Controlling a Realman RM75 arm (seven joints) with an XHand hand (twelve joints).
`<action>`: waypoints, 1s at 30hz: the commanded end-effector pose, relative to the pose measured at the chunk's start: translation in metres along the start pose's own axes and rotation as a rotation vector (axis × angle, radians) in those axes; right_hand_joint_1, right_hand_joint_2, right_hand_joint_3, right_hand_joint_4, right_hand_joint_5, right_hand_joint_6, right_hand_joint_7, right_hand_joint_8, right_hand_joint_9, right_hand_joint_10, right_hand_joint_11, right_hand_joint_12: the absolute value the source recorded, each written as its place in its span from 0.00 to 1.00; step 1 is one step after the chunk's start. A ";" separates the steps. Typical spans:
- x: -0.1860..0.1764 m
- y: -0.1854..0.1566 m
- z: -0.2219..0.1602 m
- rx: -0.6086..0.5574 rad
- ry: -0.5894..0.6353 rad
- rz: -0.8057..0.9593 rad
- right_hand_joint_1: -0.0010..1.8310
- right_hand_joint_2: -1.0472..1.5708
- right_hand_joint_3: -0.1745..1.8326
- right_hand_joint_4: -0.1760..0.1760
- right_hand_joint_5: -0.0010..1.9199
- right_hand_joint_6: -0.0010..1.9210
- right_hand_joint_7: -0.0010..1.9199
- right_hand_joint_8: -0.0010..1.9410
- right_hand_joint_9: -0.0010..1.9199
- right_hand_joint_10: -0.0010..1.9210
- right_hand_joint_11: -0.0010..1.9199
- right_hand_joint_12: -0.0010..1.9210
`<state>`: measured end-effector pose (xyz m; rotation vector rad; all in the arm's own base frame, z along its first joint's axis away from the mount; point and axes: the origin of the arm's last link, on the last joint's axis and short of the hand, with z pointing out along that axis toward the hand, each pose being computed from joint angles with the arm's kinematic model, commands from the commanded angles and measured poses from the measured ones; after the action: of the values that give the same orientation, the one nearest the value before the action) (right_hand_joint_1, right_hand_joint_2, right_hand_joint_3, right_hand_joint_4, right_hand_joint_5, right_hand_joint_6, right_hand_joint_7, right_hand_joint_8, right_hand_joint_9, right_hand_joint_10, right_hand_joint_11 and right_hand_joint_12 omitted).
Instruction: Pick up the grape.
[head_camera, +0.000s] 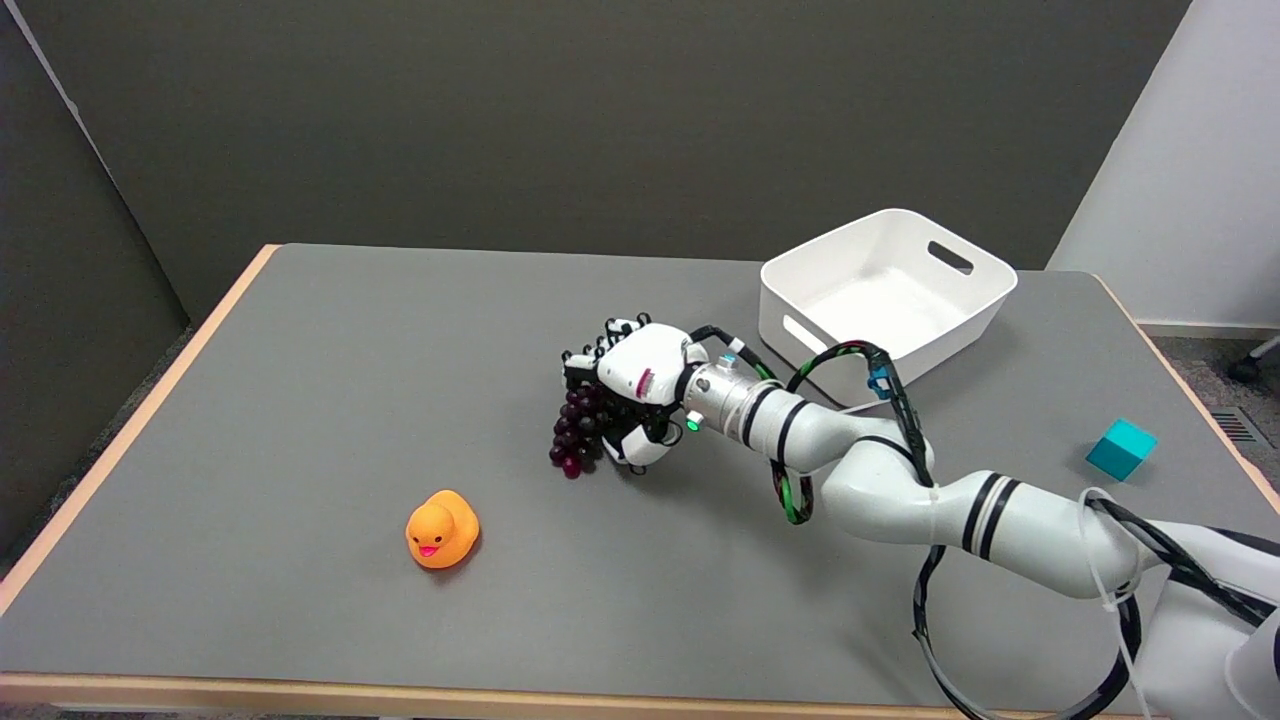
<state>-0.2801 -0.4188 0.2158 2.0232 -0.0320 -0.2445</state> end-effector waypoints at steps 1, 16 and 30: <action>-0.004 0.002 0.004 -0.010 0.022 -0.001 0.65 0.78 0.33 0.60 0.19 0.59 0.35 0.65 0.31 0.62 0.14 0.89; 0.000 0.008 -0.003 -0.029 0.072 0.015 0.65 0.80 0.31 0.13 0.31 0.78 0.45 0.76 0.45 0.83 0.39 1.00; 0.098 0.094 -0.056 -0.265 0.428 0.040 0.65 0.77 0.36 0.11 0.33 0.77 0.46 0.75 0.47 0.86 0.50 1.00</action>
<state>-0.2631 -0.4249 0.2361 1.9640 0.0207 -0.1093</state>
